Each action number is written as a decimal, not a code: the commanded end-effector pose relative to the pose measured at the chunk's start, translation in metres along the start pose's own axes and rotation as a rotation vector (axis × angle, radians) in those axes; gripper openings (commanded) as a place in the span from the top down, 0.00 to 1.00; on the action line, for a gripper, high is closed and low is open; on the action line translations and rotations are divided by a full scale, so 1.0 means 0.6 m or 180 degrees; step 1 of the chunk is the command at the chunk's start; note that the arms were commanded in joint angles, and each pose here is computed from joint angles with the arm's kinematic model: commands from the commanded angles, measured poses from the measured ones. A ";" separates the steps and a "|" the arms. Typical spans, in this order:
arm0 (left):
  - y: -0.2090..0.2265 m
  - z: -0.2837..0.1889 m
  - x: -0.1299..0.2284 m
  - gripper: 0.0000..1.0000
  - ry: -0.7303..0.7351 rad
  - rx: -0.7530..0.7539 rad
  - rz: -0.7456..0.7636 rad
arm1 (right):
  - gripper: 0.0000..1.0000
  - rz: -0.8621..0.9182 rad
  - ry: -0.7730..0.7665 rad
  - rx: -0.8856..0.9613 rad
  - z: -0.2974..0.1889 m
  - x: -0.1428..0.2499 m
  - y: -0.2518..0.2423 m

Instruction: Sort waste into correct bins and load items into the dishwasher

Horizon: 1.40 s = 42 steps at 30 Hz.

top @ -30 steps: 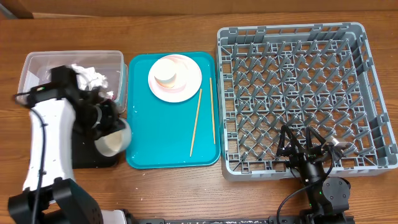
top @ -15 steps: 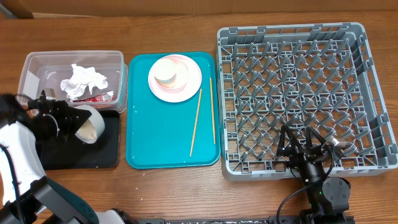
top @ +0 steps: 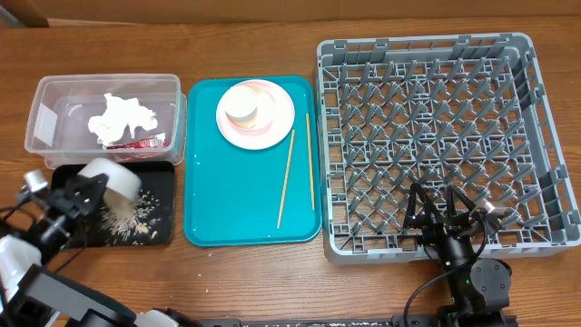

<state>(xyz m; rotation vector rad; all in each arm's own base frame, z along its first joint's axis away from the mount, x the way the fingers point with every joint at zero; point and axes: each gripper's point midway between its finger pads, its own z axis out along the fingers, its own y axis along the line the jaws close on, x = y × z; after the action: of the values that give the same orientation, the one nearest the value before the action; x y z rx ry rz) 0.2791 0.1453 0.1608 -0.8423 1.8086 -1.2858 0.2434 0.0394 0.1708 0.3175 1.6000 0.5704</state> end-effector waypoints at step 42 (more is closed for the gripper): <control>-0.035 0.013 0.022 0.96 0.0157 -0.0200 -0.0106 | 0.00 -0.0008 -0.0027 0.0013 0.000 0.001 -0.004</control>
<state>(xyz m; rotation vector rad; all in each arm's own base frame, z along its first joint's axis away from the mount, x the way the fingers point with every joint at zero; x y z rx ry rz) 0.2758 0.1288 0.1726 -0.8637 1.7678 -1.3882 0.2433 0.0394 0.1705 0.3177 1.6012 0.5708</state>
